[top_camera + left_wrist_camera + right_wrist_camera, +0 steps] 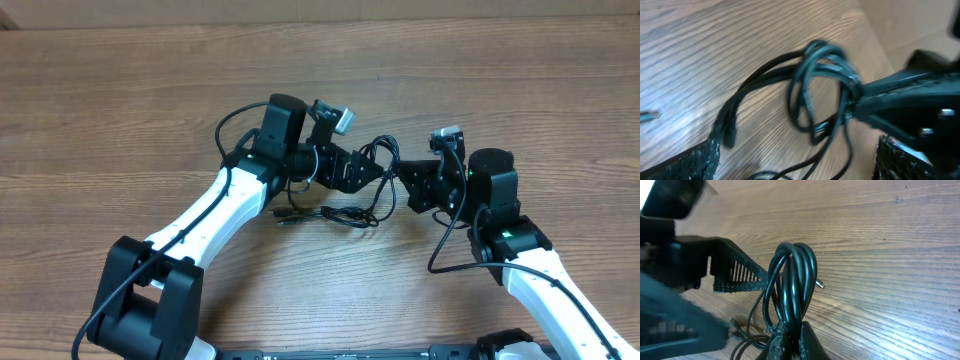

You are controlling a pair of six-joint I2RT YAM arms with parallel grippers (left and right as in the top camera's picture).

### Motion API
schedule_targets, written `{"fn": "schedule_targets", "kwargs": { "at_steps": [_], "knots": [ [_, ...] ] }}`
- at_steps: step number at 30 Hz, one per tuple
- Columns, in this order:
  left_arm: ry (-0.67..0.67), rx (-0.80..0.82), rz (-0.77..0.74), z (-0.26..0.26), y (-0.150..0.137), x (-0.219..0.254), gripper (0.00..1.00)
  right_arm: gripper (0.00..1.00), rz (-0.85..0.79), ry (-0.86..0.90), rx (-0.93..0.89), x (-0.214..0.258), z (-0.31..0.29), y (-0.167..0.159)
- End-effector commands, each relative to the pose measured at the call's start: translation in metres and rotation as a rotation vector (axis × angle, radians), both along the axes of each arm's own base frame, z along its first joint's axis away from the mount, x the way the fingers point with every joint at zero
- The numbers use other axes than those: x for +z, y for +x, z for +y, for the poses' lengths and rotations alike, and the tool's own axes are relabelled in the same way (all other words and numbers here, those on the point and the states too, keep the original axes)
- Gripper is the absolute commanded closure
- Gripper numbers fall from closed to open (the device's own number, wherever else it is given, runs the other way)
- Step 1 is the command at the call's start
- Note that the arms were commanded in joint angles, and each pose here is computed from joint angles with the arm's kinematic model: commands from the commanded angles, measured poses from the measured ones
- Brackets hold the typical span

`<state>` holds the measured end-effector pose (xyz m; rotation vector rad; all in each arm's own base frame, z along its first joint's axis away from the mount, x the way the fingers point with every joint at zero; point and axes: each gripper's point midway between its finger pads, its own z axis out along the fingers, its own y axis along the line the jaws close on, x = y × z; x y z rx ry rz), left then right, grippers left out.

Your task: Untangle cables

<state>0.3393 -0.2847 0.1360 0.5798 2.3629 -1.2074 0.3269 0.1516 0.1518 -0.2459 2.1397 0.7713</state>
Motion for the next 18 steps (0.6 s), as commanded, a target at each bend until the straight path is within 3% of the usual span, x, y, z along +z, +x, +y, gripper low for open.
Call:
{"fn": "schedule_targets", "kwargs": {
  "at_steps": [1, 18],
  "knots": [
    [0.055, 0.071, -0.038, 0.008, 0.01, 0.006, 0.0, 0.96, -0.019, 0.021, 0.026, 0.007, 0.006, 0.0],
    [0.108, 0.189, -0.028, 0.012, 0.022, 0.0, 0.0, 0.96, -0.008, 0.084, 0.144, 0.013, 0.023, -0.015]
  ]
}}
